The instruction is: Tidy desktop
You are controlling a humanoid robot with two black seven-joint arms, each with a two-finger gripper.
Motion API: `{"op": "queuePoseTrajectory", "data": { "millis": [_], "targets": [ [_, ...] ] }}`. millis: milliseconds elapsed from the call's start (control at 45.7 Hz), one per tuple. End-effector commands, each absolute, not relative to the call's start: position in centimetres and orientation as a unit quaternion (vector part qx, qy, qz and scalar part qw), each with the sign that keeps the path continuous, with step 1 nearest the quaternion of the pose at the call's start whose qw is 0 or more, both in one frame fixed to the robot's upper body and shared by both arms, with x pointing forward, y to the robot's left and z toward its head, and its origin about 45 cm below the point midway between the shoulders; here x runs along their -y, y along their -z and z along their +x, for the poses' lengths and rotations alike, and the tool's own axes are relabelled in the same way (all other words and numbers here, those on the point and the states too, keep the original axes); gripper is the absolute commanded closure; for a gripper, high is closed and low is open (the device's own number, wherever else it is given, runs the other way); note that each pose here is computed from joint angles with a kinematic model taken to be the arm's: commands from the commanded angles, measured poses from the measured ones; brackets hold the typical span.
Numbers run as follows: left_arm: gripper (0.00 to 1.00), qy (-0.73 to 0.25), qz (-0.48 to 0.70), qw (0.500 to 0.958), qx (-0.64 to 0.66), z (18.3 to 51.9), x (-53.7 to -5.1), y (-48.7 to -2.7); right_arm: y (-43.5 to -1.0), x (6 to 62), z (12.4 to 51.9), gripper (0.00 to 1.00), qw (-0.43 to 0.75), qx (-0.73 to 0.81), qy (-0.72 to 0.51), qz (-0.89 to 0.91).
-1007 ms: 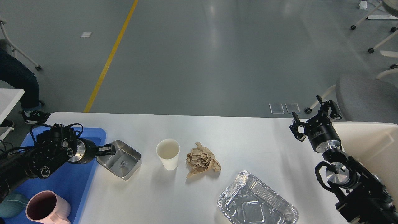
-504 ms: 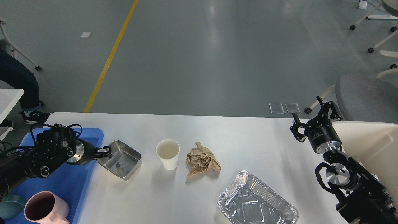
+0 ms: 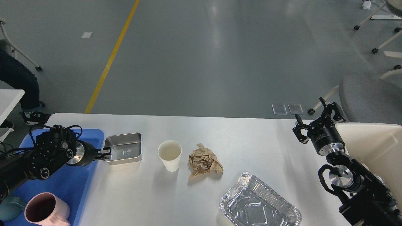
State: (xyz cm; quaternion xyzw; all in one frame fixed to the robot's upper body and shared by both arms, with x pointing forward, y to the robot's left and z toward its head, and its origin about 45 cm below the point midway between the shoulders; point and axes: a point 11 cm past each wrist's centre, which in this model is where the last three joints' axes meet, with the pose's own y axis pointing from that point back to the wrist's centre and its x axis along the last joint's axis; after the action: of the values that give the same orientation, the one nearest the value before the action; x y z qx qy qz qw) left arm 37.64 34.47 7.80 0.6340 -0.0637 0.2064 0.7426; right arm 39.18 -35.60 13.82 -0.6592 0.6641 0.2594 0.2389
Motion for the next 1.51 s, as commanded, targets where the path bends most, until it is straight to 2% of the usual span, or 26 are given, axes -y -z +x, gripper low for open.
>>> {"op": "queuePoseTrajectory", "data": {
  "millis": [0, 547, 679, 766, 920, 1051, 1204, 1335, 1489],
  "targets": [
    [0.97, -0.205, 0.635, 0.742, 0.062, 37.6, -34.5, -7.8, -13.7, 35.6, 39.1, 0.00, 0.238, -0.664, -0.260, -0.659],
    [1.00, -0.211, 0.629, 0.743, 0.084, 38.9, -33.7, -9.0, -13.5, 35.6, 38.9, 0.00, 0.237, -0.665, -0.262, -0.658],
    [1.00, -0.217, 0.621, 0.746, 0.104, 40.7, -33.3, -11.4, -13.6, 35.9, 38.9, 0.00, 0.236, -0.666, -0.260, -0.658],
    [1.00, -0.223, 0.606, 0.754, 0.122, 42.2, -33.1, -14.3, -13.6, 36.1, 38.9, 0.00, 0.235, -0.668, -0.258, -0.657],
    [1.00, -0.210, 0.595, 0.764, 0.136, 42.1, -35.0, -19.9, -13.8, 36.1, 38.9, 0.00, 0.235, -0.668, -0.257, -0.658],
    [1.00, -0.194, 0.621, 0.748, 0.133, 39.6, -40.0, -24.4, -14.0, 36.3, 39.1, 0.00, 0.237, -0.668, -0.255, -0.657],
    [1.00, -0.210, 0.633, 0.734, 0.128, 36.5, -45.4, -31.7, -14.4, 36.2, 39.4, 0.00, 0.240, -0.668, -0.252, -0.658],
    [1.00, -0.285, 0.617, 0.715, 0.163, 36.0, -48.3, -39.1, -14.7, 36.2, 39.7, 0.00, 0.242, -0.668, -0.249, -0.658],
    [1.00, -0.357, 0.586, 0.689, 0.234, 36.1, -49.0, -47.6, -15.0, 36.2, 39.9, 0.00, 0.243, -0.667, -0.247, -0.659]
  ]
}}
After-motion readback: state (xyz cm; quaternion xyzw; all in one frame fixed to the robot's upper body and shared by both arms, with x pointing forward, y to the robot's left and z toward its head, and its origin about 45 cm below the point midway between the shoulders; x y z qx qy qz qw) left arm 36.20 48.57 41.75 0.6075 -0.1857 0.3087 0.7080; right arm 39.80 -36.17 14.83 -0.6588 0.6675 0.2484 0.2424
